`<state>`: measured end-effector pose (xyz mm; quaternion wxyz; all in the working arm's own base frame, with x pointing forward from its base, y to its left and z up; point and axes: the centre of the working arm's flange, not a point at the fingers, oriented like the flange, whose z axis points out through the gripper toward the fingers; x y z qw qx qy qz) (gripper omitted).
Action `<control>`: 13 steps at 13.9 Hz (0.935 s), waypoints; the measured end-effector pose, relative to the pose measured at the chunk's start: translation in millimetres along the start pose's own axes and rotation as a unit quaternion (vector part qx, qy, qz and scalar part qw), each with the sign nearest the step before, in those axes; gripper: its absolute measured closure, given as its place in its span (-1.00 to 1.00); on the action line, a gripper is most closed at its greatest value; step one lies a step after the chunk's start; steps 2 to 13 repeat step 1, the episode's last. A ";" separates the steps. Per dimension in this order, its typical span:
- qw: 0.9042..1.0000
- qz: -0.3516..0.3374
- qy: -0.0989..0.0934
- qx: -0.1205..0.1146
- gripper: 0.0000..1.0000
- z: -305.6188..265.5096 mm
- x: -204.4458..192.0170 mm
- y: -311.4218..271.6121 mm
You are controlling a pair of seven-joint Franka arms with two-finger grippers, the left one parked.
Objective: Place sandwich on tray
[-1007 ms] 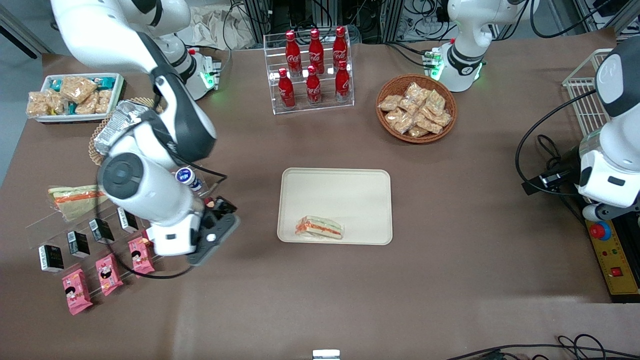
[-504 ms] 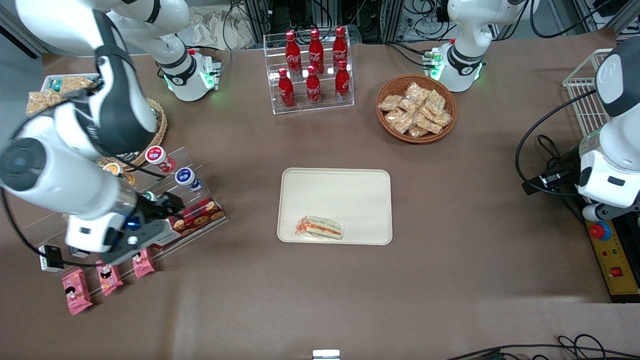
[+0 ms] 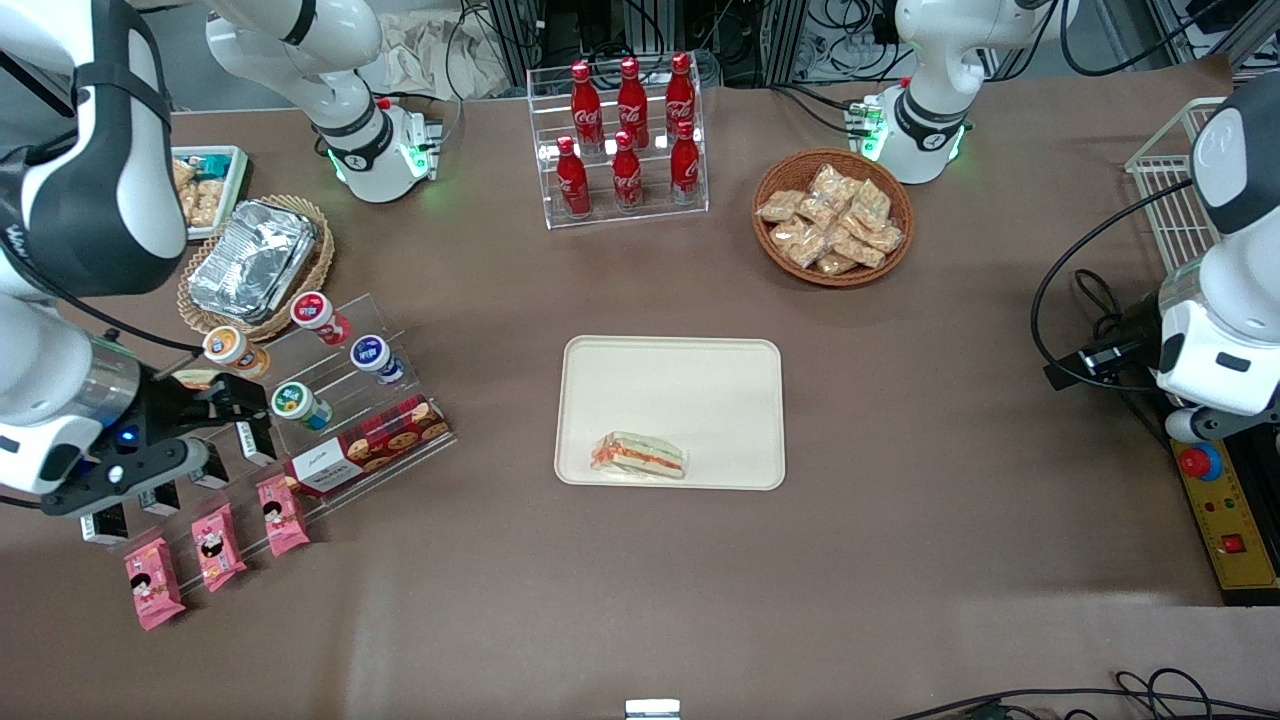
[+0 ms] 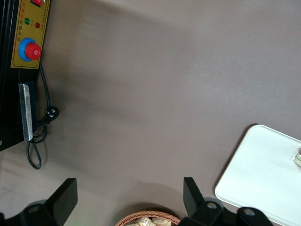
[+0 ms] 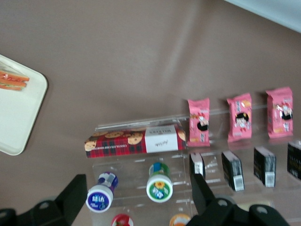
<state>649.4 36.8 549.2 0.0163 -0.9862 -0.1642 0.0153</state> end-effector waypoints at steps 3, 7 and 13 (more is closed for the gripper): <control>1.000 0.020 -0.013 0.003 -0.99 -1.2 -6.0 1.3; 1.000 0.020 -0.013 0.003 -0.99 -1.2 -6.0 1.3; 1.000 0.020 -0.013 0.003 -0.99 -1.2 -6.0 1.3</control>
